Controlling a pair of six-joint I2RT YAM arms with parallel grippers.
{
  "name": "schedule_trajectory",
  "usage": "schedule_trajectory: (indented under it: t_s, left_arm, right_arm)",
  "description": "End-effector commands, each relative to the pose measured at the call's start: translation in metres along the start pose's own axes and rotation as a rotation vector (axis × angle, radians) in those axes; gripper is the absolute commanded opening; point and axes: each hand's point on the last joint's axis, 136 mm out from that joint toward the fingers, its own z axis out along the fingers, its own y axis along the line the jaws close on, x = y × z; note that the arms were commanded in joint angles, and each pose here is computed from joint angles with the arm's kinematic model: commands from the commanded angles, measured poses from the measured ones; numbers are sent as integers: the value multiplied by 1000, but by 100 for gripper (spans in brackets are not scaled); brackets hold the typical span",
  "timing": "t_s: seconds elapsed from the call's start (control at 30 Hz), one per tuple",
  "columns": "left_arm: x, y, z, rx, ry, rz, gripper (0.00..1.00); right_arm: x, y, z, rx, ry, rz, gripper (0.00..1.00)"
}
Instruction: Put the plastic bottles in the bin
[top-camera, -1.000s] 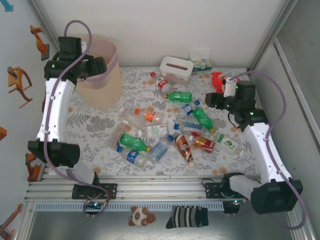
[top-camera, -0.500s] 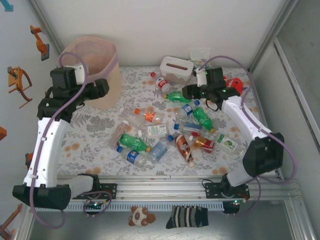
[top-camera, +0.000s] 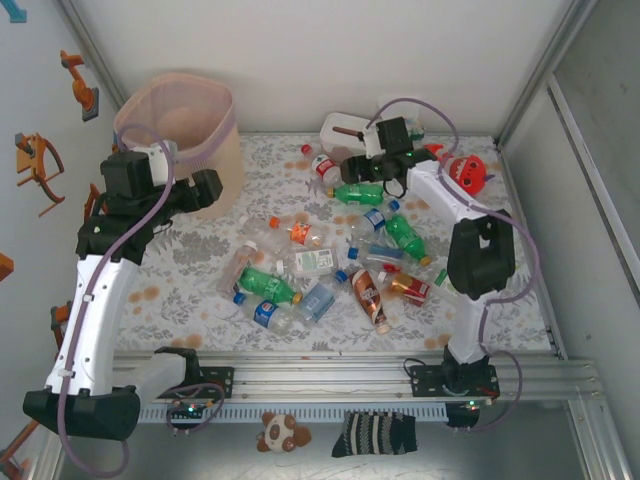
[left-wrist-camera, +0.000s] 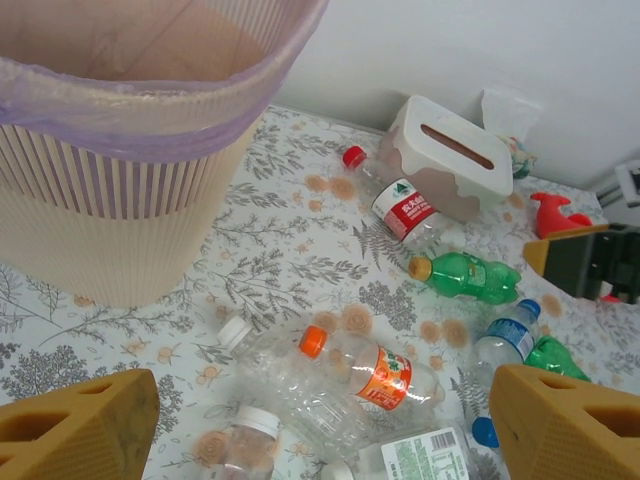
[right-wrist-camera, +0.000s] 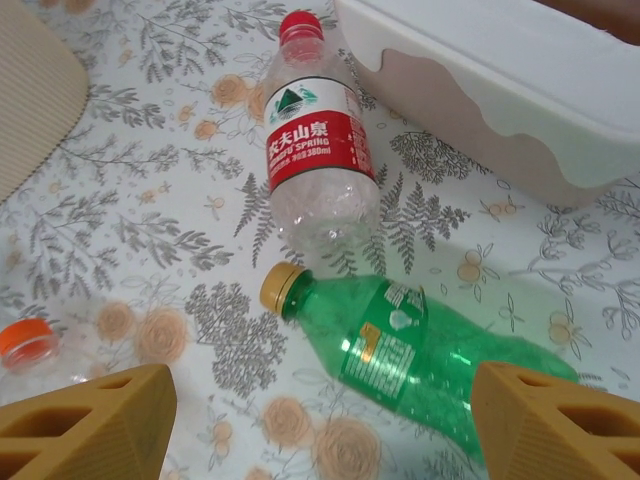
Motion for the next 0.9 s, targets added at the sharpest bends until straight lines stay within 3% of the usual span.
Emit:
schedule_trajectory:
  t_s: [0.0,0.43,0.87]
  left_arm:
    - [7,-4,-6,29,10,-24,85]
    - [9,-1,-12,10,8,-11,87]
    - [16,-3,1,34,62,-13,90]
  right_arm:
    - [-4,4,19,-33,18,26,78]
    - [-14,-1,105,-97,45,111,83]
    - [-11,0,149,-139,31,120,85]
